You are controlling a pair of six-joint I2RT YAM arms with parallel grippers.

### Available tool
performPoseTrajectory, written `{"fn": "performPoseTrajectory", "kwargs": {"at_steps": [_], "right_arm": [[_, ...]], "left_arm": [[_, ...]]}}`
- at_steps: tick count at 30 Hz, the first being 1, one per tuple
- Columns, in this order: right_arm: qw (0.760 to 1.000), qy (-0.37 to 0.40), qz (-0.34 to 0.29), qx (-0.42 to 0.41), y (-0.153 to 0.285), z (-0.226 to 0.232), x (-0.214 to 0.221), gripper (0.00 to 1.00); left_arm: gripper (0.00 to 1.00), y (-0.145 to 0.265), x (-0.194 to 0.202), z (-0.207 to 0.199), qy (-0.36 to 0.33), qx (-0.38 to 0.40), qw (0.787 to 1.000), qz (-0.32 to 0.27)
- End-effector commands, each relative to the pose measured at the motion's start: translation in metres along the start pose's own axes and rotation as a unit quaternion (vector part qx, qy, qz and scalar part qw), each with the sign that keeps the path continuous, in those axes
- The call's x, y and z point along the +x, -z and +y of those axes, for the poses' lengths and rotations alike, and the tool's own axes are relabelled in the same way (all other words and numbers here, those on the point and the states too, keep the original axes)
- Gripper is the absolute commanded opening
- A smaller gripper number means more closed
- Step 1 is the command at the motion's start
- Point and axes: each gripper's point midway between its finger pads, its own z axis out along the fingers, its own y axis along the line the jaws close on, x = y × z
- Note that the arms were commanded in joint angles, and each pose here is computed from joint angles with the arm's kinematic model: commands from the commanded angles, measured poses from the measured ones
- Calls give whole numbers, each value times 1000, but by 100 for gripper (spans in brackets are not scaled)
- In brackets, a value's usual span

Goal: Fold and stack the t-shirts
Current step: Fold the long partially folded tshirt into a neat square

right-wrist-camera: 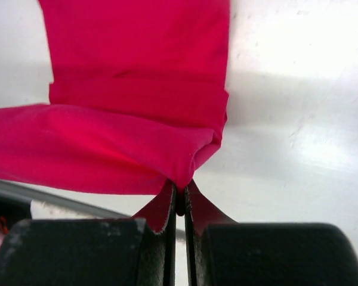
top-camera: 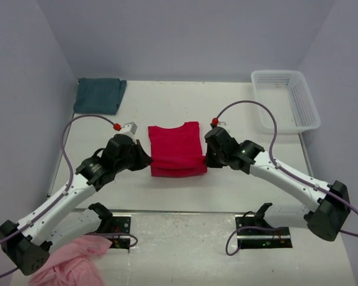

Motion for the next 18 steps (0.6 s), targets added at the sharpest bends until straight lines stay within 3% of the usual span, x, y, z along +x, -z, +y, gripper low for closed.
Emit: {"fn": "performPoseTrajectory", "kwargs": {"at_steps": [1, 7, 16, 18], "right_arm": [[999, 34, -17, 31, -12, -5, -37, 0], [998, 42, -12, 38, -45, -3, -84, 0], [999, 40, 8, 28, -94, 9, -143, 0], [999, 37, 16, 21, -113, 10, -157, 0]], "left_arm": [[0, -25, -52, -3, -28, -33, 997, -61], [0, -57, -91, 27, -18, -68, 995, -70], [0, -106, -147, 27, -30, -95, 992, -80], [0, -126, -157, 42, -26, -115, 990, -75]]}}
